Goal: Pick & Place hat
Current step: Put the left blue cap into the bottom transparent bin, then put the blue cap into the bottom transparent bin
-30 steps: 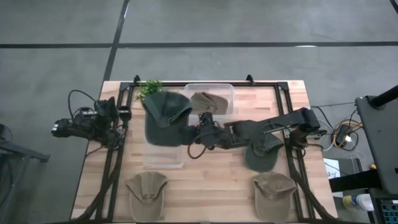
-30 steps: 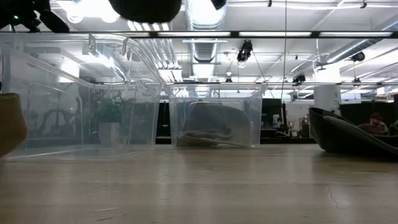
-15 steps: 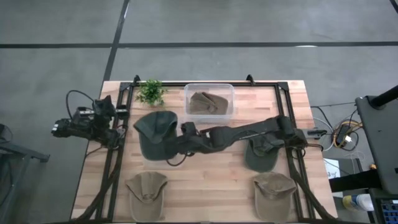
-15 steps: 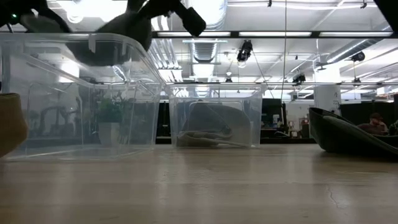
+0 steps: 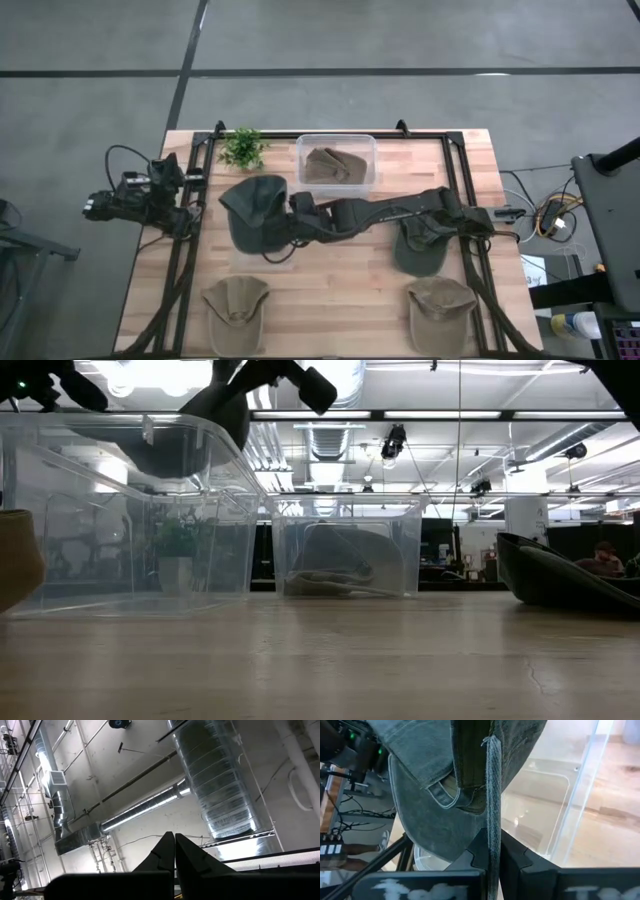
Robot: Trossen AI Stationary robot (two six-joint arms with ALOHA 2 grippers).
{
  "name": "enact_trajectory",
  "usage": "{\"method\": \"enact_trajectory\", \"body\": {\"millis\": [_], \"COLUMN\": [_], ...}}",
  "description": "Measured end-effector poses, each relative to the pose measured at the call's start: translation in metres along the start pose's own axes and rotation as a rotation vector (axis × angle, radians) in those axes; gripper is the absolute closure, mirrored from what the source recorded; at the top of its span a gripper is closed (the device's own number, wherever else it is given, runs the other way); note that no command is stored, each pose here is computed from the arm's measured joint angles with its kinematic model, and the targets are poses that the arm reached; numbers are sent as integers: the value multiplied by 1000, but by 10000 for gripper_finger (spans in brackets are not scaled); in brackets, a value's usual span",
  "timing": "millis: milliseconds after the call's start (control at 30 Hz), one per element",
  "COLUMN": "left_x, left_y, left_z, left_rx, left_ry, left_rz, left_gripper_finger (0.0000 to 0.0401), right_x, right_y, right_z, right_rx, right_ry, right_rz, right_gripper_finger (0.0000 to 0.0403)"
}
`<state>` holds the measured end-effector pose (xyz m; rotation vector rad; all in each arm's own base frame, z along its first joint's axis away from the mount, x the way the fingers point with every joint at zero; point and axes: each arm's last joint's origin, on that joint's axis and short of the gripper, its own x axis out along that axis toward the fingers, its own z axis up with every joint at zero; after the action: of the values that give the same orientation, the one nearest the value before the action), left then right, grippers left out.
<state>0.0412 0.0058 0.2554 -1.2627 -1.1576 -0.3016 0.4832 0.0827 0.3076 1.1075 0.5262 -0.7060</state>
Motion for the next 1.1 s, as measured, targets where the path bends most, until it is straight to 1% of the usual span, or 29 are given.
{"method": "enact_trajectory", "body": {"millis": [100,167,267,533,700,800,900,967,1100], "left_x": [0,0,0,0,0,0,0,0,0], "left_y": [0,0,0,0,0,0,0,0,0], "left_z": [0,0,0,0,0,0,0,0,0], "left_rx": [0,0,9,21,21,21,21,20,21], "left_ry": [0,0,-1,-2,-2,-2,-2,-2,-2], "left_rz": [-1,0,0,1,1,1,1,1,1], "left_gripper_finger": [394,394,394,394,394,394,394,394,394], "right_x": [1,2,2,2,0,-6,-16,-21,-29], "right_y": [-1,-1,-1,-1,0,2,4,5,8], "right_z": [-1,-1,-1,0,1,4,9,13,18], "right_rx": [1,0,1,4,-7,-13,-21,-32,-96], "right_ry": [12,14,15,16,19,16,4,-9,-36], "right_rz": [-5,-5,-5,0,6,21,40,47,62], "right_gripper_finger": [383,367,329,210,159,140,130,129,133]}}
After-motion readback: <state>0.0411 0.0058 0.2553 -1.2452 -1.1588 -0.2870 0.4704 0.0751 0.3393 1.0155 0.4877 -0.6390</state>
